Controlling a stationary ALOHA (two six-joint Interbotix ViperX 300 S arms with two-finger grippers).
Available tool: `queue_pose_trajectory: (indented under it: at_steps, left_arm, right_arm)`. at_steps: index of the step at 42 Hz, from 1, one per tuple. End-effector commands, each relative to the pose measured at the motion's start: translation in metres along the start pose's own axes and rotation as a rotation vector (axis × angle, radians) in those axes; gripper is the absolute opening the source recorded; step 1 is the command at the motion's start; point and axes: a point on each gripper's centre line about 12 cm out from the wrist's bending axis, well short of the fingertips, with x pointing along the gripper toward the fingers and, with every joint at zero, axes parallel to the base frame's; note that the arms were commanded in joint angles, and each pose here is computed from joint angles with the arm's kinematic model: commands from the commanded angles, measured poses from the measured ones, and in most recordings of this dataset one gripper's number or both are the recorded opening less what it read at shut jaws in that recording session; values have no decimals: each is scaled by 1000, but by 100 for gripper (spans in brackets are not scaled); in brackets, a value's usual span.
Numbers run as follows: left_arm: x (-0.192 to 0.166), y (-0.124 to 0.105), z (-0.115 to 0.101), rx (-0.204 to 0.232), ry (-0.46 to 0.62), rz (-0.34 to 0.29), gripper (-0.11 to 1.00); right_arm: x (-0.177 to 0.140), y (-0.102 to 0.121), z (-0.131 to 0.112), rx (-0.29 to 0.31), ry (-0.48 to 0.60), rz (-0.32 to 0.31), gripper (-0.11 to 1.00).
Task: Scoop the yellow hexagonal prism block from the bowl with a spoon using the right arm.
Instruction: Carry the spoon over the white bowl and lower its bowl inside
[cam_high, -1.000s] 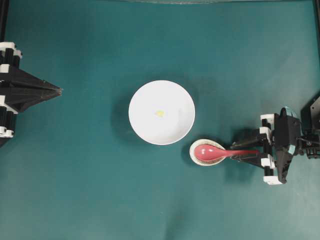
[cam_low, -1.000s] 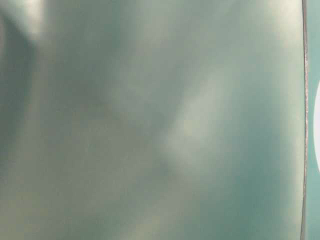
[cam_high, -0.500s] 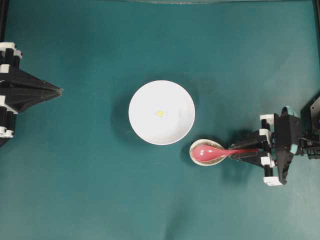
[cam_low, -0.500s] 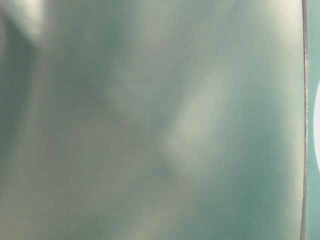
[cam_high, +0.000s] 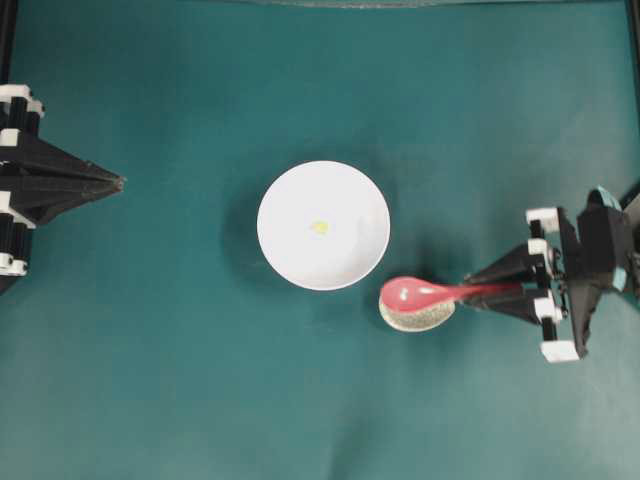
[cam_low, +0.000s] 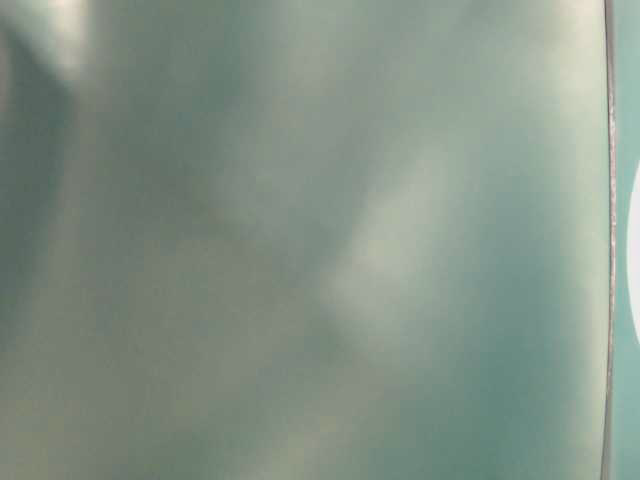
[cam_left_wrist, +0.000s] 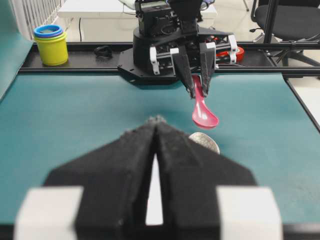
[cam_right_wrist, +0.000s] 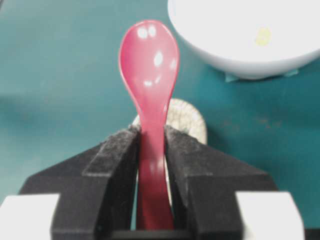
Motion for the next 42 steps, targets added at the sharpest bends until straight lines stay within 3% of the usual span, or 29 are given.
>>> queue_pose_trajectory:
  at_steps: [1, 23, 32, 42]
  left_arm:
    - [2, 0, 11, 5, -29, 1, 0]
    - [2, 0, 10, 6, -23, 1, 0]
    - [2, 0, 9, 5, -21, 1, 0]
    - [2, 0, 8, 5, -11, 0, 0]
  right_arm:
    - [5, -1, 24, 19, 18, 2, 23]
    - [24, -38, 119, 55, 273, -14, 23]
    - [28, -54, 138, 84, 355, -26, 23]
    - [45, -59, 142, 99, 451, -13, 23]
